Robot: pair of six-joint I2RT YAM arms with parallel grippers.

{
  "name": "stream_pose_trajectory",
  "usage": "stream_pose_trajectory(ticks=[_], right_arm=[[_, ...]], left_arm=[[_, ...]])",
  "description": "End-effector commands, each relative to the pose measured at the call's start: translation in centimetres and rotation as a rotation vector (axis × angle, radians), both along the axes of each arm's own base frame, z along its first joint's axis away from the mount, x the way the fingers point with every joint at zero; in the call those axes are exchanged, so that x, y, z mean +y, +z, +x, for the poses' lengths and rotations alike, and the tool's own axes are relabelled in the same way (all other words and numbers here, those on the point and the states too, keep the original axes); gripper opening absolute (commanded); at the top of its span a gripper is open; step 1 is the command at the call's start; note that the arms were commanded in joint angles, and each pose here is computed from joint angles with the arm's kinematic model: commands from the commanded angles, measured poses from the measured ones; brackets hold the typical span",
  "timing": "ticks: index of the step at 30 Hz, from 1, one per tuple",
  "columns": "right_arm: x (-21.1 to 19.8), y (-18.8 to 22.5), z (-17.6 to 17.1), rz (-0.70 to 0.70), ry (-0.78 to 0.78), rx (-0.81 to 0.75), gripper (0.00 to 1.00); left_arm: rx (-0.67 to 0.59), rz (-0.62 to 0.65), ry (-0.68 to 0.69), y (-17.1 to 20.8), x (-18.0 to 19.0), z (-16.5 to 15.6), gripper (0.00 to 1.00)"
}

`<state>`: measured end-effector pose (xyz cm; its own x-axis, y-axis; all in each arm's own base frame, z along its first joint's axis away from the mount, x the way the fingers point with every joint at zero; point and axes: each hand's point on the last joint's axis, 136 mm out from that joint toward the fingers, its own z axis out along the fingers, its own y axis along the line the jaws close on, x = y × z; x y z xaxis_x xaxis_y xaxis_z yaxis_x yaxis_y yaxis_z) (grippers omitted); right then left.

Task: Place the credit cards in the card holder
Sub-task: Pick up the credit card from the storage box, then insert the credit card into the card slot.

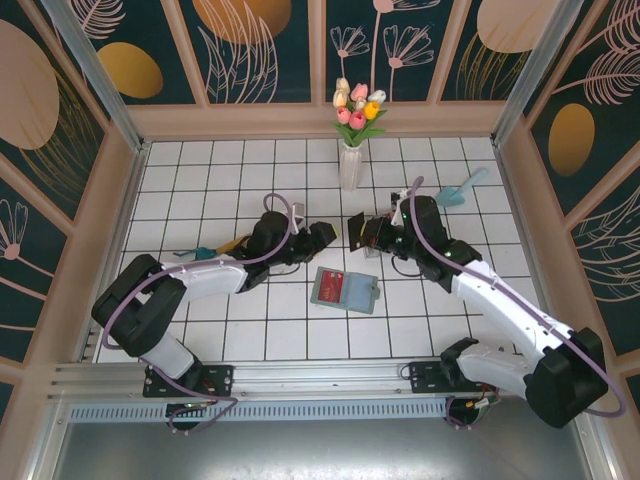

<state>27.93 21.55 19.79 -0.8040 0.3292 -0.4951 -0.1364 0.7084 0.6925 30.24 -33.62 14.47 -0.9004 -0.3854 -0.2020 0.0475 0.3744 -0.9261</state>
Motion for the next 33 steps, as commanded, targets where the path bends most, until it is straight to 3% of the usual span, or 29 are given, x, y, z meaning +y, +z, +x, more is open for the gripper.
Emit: stream_pose_trajectory(ticks=[1, 11, 19, 28, 30, 33], right_arm=[[1.6, 3.0, -0.5, 0.224, 0.047, -0.015, 0.01], [1.6, 2.1, -0.9, 0.324, 0.044, 0.018, 0.01], [1.4, 2.1, -0.8, 0.362, 0.032, 0.016, 0.01], [0.5, -0.3, -0.9, 0.344, -0.034, 0.078, 0.07], [0.2, -1.4, -1.2, 0.324, -0.047, 0.108, 0.18], [-1.8, -4.7, -1.8, 0.172, -0.123, 0.171, 0.28]], left_arm=[[-0.069, -0.234, -0.097, 5.1, -1.5, -0.8, 0.61], [-0.054, -0.262, -0.108, 5.1, -1.7, -1.0, 0.48], [-0.021, -0.228, -0.110, 3.7, -1.7, -1.1, 0.50], [-0.040, -0.240, -0.118, 4.2, -1.5, -1.5, 0.07], [-0.043, -0.230, -0.111, 3.9, -1.2, -1.6, 0.00], [-0.056, -0.144, -0.098, 2.5, -0.4, -1.9, 0.00]])
